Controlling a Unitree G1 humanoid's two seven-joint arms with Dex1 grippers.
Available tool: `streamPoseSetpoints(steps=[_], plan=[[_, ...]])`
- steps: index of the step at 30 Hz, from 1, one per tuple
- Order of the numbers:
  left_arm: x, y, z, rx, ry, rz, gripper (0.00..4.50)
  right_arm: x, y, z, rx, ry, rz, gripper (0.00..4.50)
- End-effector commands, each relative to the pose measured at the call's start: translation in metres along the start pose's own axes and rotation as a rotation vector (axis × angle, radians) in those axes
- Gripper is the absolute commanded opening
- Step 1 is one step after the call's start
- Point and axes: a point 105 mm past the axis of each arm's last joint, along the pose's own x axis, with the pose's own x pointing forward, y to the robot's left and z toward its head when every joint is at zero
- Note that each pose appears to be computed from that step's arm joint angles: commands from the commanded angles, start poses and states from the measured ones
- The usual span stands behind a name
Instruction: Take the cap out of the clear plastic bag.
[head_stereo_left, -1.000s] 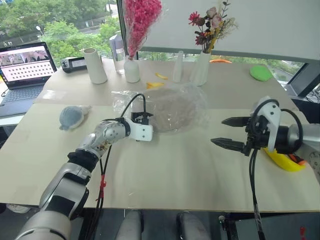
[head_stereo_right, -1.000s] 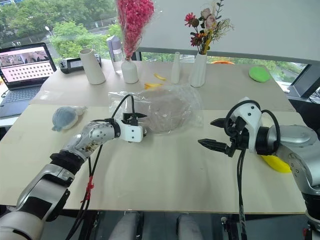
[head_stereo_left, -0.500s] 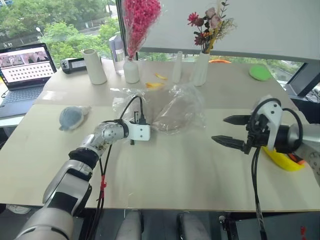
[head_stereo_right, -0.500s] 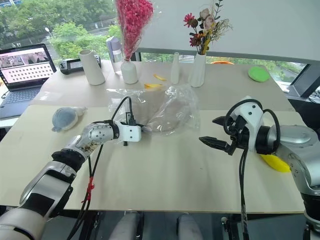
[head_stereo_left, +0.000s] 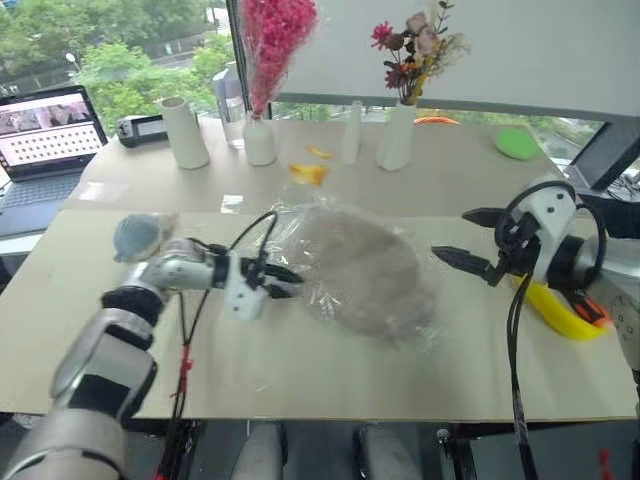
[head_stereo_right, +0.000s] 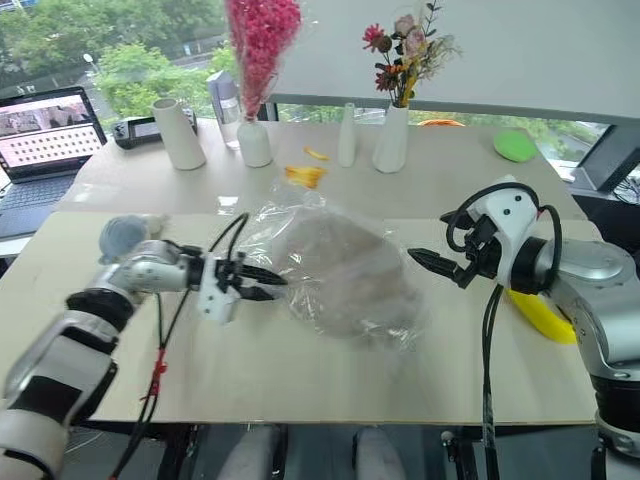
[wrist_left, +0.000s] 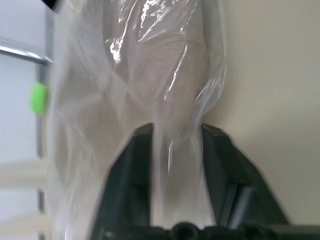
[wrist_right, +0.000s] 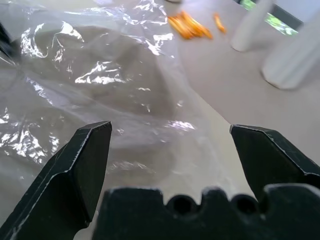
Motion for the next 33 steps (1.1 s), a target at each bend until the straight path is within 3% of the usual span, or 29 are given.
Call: streamPoseSetpoints(steps=[1,5,8,15,18,21,23,26,28,30,33], plan=[[-0.012,0.006,-0.027,0.046,0.181,-0.021,1.60,-0.001,-0.002,0.017,-0.043,-0.072,-0.025,4.50],[-0.030,0.006,-0.083,0.271,0.540,-0.040,1.60,0.003,-0.002,0.020,-0.040,-0.087,-0.030,4.50],[-0.051,0.022,-0.104,0.292,0.709,0.038,2.21,0.003,-0.001,0.020,-0.038,-0.085,-0.030,4.50],[-0.042,0.071,-0.097,0.322,0.696,0.259,4.41,-0.002,-0.001,0.018,-0.029,-0.075,-0.041,4.50],[-0.043,0.081,-0.100,0.242,0.736,0.341,4.41,-0.002,0.001,0.019,-0.026,-0.081,-0.036,4.50],[-0.051,0.100,-0.100,0.014,0.712,0.527,4.41,-0.004,0.002,0.019,-0.024,-0.079,-0.035,4.50],[-0.067,0.119,-0.096,-0.018,0.705,0.644,4.41,-0.006,0.001,0.018,-0.023,-0.074,-0.038,4.50],[-0.095,0.163,-0.072,-0.080,0.545,0.925,4.41,-0.008,0.001,0.017,-0.019,-0.069,-0.043,4.50],[-0.085,0.180,-0.039,-0.121,0.264,0.970,4.41,-0.008,0.001,0.017,-0.018,-0.070,-0.042,4.50],[-0.041,0.156,-0.004,-0.065,0.050,0.707,4.41,-0.008,0.001,0.017,-0.016,-0.071,-0.042,4.50],[0.002,0.119,0.036,-0.220,-0.196,0.483,4.41,-0.005,0.002,0.017,-0.012,-0.074,-0.040,4.50]])
